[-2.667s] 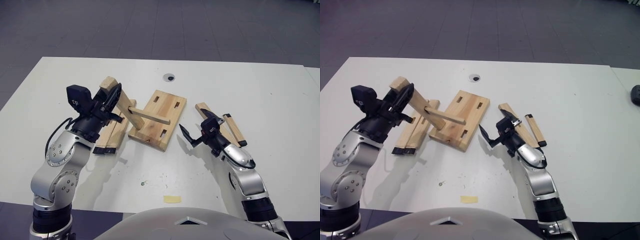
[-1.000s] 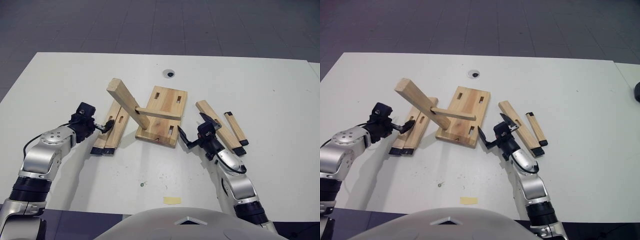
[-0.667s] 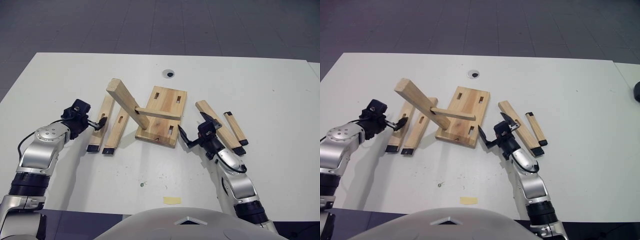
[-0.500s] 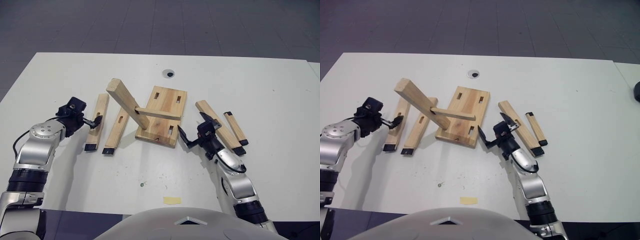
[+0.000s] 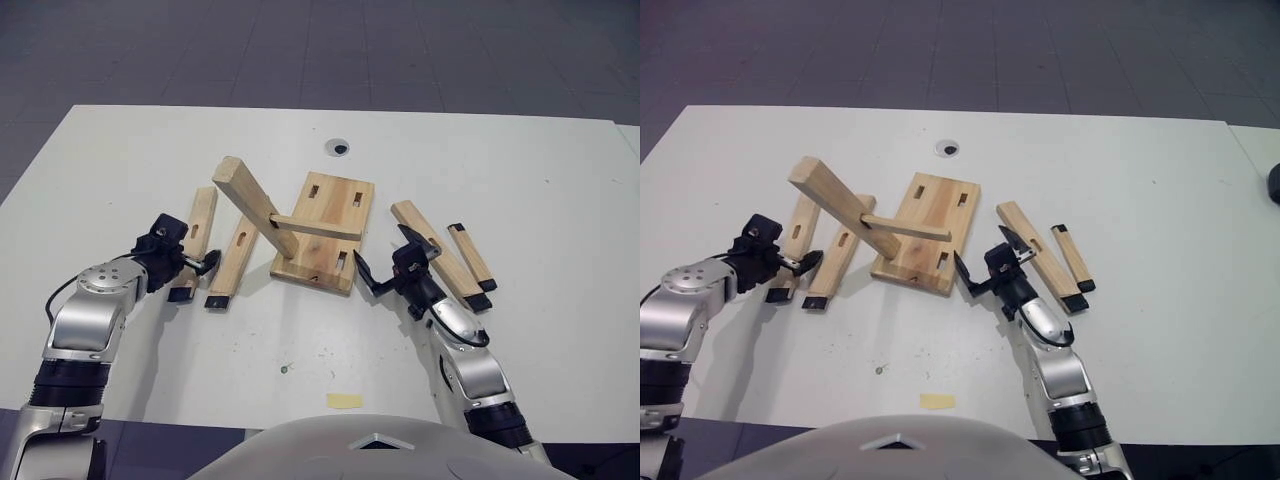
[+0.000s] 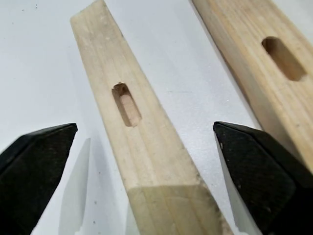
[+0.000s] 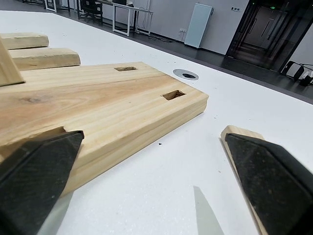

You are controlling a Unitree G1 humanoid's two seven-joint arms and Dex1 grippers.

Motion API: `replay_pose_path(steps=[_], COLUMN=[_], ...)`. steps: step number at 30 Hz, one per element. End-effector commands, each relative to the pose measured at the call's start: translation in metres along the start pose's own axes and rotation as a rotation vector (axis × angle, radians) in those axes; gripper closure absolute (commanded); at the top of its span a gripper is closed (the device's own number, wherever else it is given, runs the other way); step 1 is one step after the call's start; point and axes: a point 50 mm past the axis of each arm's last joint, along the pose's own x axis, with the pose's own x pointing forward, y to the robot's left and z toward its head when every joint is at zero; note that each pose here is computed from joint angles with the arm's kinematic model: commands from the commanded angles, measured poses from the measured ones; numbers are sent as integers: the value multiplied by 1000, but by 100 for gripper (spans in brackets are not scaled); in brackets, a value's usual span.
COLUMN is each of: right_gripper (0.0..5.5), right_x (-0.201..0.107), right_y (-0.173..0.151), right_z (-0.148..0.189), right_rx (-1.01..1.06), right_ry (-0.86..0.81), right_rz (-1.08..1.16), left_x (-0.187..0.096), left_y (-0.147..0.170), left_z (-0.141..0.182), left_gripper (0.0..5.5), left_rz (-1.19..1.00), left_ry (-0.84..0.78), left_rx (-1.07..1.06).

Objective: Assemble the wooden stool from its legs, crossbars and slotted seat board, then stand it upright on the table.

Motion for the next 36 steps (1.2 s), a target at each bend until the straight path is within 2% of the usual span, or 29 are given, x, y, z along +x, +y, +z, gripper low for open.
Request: replay_pose_path(steps=[1,11,13,18,22,26,29,31,34,36], right_gripper=[10,10,10,10,10,10,10,10,10,10], right_x=[0,2,2,2,1,5,10,12,10,6], right_y=[1,5,4,3,-2,-30,-54,-67,-72,-69], right_z=[-3,-3,-3,-3,-2,17,58,96,152,177], right_rx=[4,9,8,6,11,59,91,205,476,626], right_ry=[13,9,7,6,0,-86,-238,-391,-615,-704], right_rz=[-13,-22,-24,-39,-76,-177,-221,-206,-19,158], left_x=[-5,-22,-21,-19,-8,-9,-21,-28,-27,-21], left_y=[0,17,17,12,12,26,29,25,3,-14], left_z=[-18,-42,-46,-45,-6,69,123,146,167,168], left_gripper=[129,311,332,333,334,336,336,336,336,336], left_rz=[-34,-105,-118,-154,-144,6,91,122,65,6], left_ry=[116,275,287,272,57,-319,-575,-685,-795,-826], left_rx=[0,40,43,42,-11,-56,-32,12,173,239])
